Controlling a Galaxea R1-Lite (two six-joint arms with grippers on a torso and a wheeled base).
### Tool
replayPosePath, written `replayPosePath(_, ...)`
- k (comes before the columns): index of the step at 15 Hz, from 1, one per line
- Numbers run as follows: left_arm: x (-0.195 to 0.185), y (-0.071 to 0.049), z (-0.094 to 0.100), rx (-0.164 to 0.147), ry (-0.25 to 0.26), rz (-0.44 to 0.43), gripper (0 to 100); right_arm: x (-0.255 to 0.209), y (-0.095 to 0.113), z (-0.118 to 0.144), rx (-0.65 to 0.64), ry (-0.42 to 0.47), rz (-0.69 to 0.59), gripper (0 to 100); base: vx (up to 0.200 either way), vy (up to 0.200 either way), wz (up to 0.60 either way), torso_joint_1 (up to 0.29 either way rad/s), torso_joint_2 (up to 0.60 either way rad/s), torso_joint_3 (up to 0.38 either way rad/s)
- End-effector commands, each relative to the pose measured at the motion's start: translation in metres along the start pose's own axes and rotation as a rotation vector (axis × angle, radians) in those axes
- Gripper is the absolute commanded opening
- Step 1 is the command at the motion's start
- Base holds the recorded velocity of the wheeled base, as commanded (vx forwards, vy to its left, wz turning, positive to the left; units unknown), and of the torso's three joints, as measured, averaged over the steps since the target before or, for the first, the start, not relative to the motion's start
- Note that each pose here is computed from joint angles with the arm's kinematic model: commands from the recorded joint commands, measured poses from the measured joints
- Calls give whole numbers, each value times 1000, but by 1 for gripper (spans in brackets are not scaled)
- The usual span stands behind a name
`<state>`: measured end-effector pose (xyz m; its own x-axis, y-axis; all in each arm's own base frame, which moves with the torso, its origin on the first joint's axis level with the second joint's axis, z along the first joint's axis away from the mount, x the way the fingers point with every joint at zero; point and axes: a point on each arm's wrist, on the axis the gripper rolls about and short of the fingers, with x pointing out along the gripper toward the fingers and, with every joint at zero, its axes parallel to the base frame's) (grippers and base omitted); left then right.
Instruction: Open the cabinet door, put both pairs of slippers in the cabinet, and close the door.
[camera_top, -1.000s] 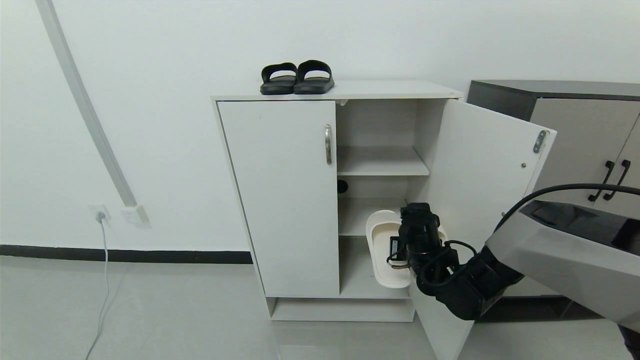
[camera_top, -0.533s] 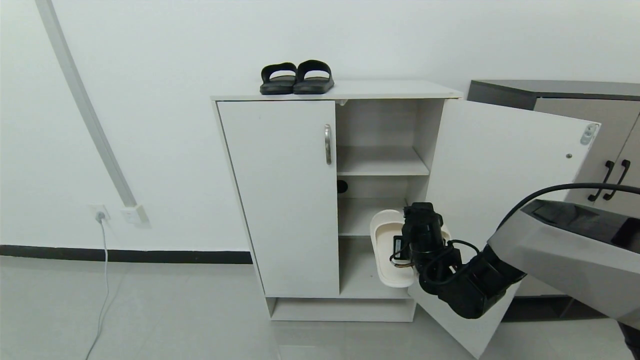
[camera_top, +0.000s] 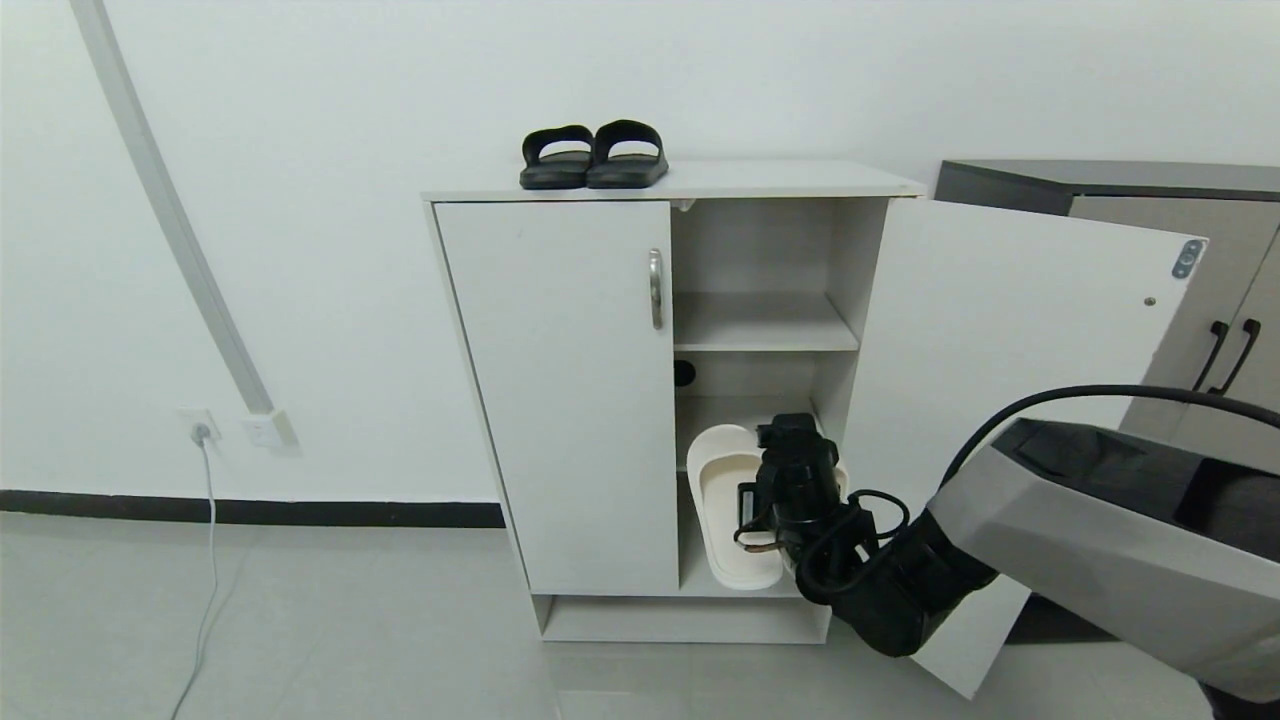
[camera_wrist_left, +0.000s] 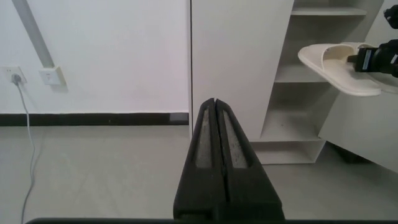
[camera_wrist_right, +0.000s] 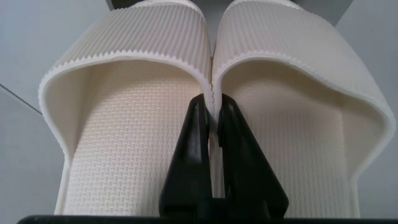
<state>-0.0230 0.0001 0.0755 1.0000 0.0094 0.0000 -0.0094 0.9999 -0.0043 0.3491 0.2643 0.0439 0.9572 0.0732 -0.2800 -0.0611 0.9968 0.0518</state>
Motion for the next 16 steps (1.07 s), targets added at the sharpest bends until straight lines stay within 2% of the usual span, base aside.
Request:
replayPosePath(1, 0, 0, 0, 0, 2, 0, 0, 8, -1, -11, -9, 19, -10, 0, 0, 0, 0, 0, 0, 0)
replayPosePath(9, 0, 0, 0, 3, 3, -3, 0, 8, -1, -13, 1, 21, -14, 0, 0, 0, 0, 0, 0, 0)
replayPosePath(16, 0, 0, 0, 0, 2, 0, 0, 13, -6, -15, 8, 14, -31, 0, 0, 0, 0, 5, 2, -164)
